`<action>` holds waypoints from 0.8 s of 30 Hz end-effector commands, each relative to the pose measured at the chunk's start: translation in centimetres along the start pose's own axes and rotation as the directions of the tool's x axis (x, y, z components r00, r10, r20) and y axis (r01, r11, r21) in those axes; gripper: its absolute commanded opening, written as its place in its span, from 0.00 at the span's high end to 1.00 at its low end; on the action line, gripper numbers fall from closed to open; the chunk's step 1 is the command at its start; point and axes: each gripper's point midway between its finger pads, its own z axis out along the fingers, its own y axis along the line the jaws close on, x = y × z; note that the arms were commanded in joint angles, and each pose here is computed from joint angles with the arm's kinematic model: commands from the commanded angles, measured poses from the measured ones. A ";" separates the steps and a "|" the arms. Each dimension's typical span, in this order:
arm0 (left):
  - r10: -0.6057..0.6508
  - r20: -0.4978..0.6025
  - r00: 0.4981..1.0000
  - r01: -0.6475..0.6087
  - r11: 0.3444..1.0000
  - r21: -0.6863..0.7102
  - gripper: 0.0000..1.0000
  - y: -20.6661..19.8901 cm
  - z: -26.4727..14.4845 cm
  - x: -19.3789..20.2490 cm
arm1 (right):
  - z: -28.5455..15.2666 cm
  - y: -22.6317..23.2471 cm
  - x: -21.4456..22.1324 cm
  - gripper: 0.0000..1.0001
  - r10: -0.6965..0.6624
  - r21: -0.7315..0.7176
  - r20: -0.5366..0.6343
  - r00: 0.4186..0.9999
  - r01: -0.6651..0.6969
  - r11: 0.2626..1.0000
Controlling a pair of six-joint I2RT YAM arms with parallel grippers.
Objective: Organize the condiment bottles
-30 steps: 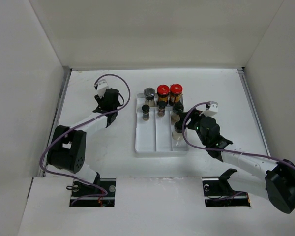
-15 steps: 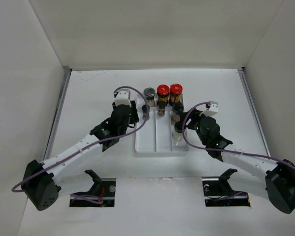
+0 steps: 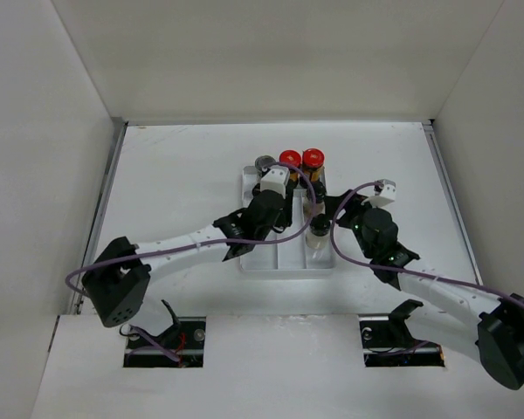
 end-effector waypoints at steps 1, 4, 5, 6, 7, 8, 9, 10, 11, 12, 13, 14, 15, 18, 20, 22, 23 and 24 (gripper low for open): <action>-0.059 0.111 0.992 0.053 0.997 0.059 0.72 -2.1 1.1 -3.7 | 0.0 0.4 -1.8 0.28 0.046 -0.017 0.070 0.996 -0.045 0.999; -0.042 0.091 0.995 0.037 0.998 0.058 0.71 -2.6 2.1 -2.5 | 0.0 0.3 -1.7 0.27 0.053 -0.013 0.069 0.996 -0.052 0.999; -0.036 0.083 0.996 0.032 0.998 0.055 0.71 -2.7 2.5 -2.1 | 0.0 0.3 -1.7 0.27 0.053 -0.013 0.069 0.996 -0.052 0.999; -0.036 0.071 0.997 0.032 0.998 0.055 0.71 -2.8 2.8 -1.6 | 0.0 0.2 -1.7 0.26 0.052 -0.013 0.068 0.996 -0.052 0.999; -0.034 0.065 0.997 0.030 0.998 0.052 0.71 -2.9 3.2 -1.2 | 0.0 0.2 -1.6 0.26 0.052 -0.012 0.067 0.996 -0.051 0.999; -0.027 0.060 0.998 0.024 0.998 0.049 0.71 -3.0 3.6 -0.9 | 0.0 0.1 -1.7 0.26 0.054 -0.010 0.070 0.996 -0.054 0.999; -0.021 0.056 0.998 0.019 0.999 0.047 0.71 -3.0 3.9 -0.7 | 0.0 0.0 -1.7 0.26 0.058 -0.007 0.071 0.996 -0.058 0.998; -0.015 0.050 0.999 0.012 0.999 0.044 0.71 -3.0 4.1 -0.4 | 0.0 -0.1 -1.7 0.26 0.059 -0.005 0.070 0.996 -0.059 0.998; -0.013 0.047 0.999 0.011 0.999 0.038 0.70 -2.9 4.3 -0.2 | 0.0 -0.1 -1.7 0.25 0.061 -0.005 0.070 0.996 -0.061 0.998; -0.008 0.043 0.999 0.007 1.000 0.029 0.70 -2.7 4.4 0.0 | 0.1 -0.1 -1.7 0.25 0.060 -0.004 0.069 0.996 -0.060 0.998; -0.007 0.040 0.999 0.006 1.000 0.026 0.69 -2.6 4.5 0.2 | 0.1 -0.1 -1.7 0.25 0.060 -0.004 0.069 0.996 -0.060 0.998; -0.005 0.035 0.999 0.005 1.000 0.021 0.69 -2.4 4.7 0.4 | 0.1 -0.1 -1.7 0.25 0.060 -0.002 0.069 0.996 -0.060 0.998; -0.001 0.030 1.000 0.001 1.000 0.018 0.67 -2.4 4.8 0.6 | 0.1 -0.2 -1.7 0.25 0.061 -0.002 0.071 0.996 -0.061 0.998; 0.010 0.017 1.000 -0.010 1.000 0.007 0.62 -2.1 4.9 1.2 | 0.1 -0.3 -1.7 0.25 0.063 0.002 0.071 0.996 -0.063 0.998; 0.005 0.014 1.000 -0.005 1.000 -0.003 0.57 -1.8 4.9 1.7 | 0.0 -0.3 -1.8 0.25 0.066 -0.001 0.074 0.995 -0.066 0.998; 0.000 0.016 1.000 0.000 1.000 -0.005 0.51 -1.7 4.8 1.6 | 0.0 -0.5 -1.9 0.25 0.067 0.004 0.080 0.995 -0.068 0.998; -0.001 0.019 1.000 0.002 1.000 -0.004 0.46 -1.7 4.7 1.5 | 0.0 -0.5 -2.0 0.25 0.069 0.007 0.082 0.994 -0.069 0.998; -0.001 0.022 1.000 0.001 1.000 0.001 0.42 -1.9 4.6 1.4 | 0.1 -0.6 -1.9 0.25 0.069 0.010 0.080 0.994 -0.070 0.997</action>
